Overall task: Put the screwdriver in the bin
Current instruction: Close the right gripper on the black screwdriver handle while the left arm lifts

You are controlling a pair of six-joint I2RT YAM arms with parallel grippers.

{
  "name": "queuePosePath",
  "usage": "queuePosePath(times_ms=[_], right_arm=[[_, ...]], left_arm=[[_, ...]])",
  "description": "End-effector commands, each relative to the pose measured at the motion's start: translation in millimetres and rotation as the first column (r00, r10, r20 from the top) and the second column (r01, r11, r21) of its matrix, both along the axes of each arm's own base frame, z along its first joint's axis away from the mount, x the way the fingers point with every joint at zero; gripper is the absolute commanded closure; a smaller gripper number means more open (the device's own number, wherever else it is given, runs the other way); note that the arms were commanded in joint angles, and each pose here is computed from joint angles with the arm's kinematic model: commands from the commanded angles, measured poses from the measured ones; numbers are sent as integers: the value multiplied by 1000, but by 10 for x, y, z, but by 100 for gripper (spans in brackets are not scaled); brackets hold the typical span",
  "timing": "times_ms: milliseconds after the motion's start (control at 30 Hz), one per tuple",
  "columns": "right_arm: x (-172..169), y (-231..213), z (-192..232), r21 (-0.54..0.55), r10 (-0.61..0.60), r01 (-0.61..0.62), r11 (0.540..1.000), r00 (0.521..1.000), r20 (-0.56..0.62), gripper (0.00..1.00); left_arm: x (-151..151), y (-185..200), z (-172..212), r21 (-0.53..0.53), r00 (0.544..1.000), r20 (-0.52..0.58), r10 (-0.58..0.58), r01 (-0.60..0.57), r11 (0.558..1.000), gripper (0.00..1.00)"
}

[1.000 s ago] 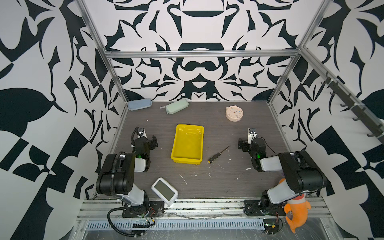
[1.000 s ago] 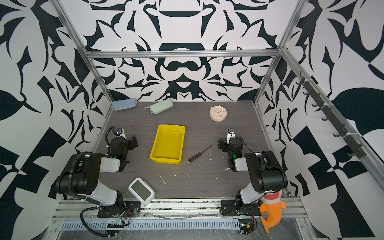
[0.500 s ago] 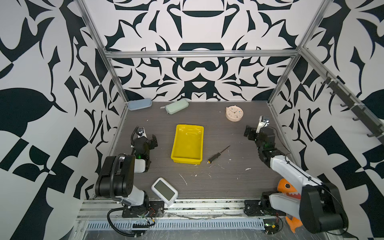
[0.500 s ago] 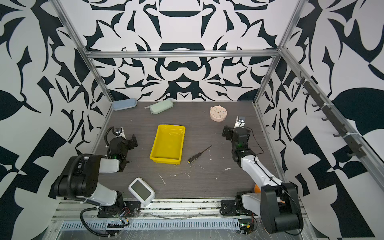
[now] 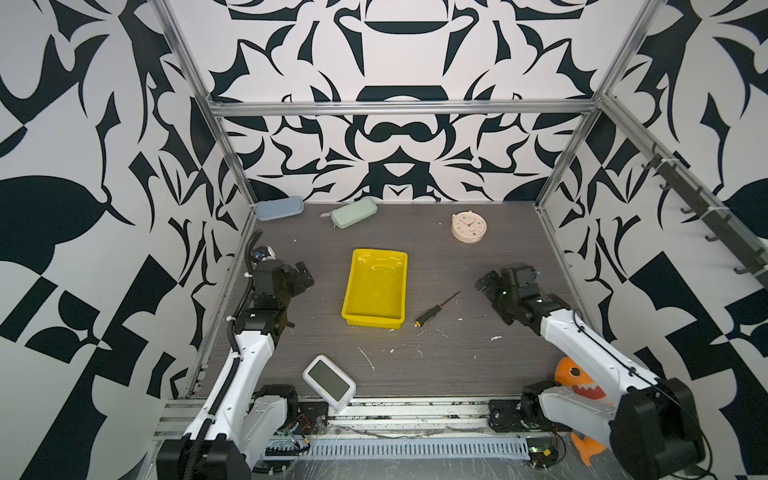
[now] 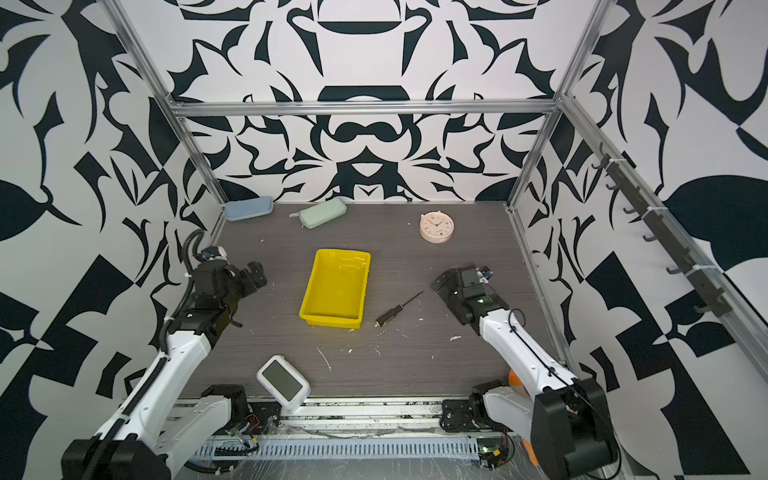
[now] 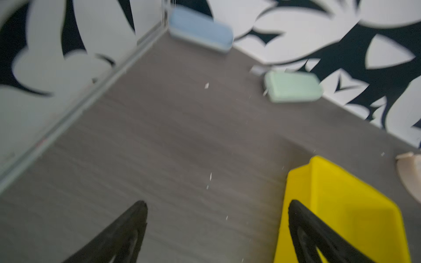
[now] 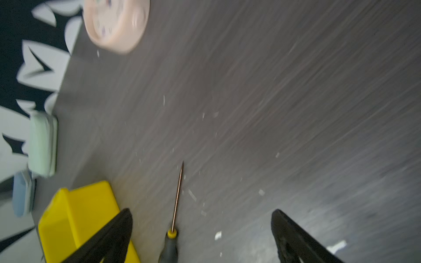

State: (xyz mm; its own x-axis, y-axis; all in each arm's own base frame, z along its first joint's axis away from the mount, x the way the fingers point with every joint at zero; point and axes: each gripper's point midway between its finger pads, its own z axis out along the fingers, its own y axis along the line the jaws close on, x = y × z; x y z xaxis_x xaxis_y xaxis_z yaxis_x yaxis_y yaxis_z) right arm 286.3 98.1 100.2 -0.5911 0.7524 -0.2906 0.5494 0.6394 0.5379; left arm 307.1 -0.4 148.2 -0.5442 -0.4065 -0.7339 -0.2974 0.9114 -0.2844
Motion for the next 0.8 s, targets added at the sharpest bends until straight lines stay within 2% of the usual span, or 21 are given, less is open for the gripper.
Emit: queuePosePath(times_ms=[0,100,133,200,233,300,567,767], right_arm=[[12,464,189,76,-30,29,997,999,12,4],[9,846,71,115,12,-6,993,999,-53,9],[4,930,-8,130,20,-9,992,996,-88,13],[-57,1064,-205,172,12,23,985,980,-198,30],[-82,1103,-279,180,11,32,983,972,-233,35],[-122,1160,-384,187,9,45,981,960,-278,37],[-83,1268,-492,178,-5,62,982,953,-304,37],[-81,1363,-693,119,-23,77,990,917,-398,40]], left_arm=[[-166,-77,-248,-90,994,-105,10,-19,996,1],[-247,89,-459,-87,967,-199,157,-177,980,1],[-251,87,-484,-83,962,-225,157,-179,980,1],[-255,63,-521,-73,951,-277,139,-165,984,1],[-265,68,-546,-69,946,-290,142,-169,983,1],[-266,83,-540,-64,945,-291,152,-177,982,1],[-311,81,-444,-88,965,-215,151,-173,981,1],[-301,83,-438,-88,966,-210,153,-175,981,1]])
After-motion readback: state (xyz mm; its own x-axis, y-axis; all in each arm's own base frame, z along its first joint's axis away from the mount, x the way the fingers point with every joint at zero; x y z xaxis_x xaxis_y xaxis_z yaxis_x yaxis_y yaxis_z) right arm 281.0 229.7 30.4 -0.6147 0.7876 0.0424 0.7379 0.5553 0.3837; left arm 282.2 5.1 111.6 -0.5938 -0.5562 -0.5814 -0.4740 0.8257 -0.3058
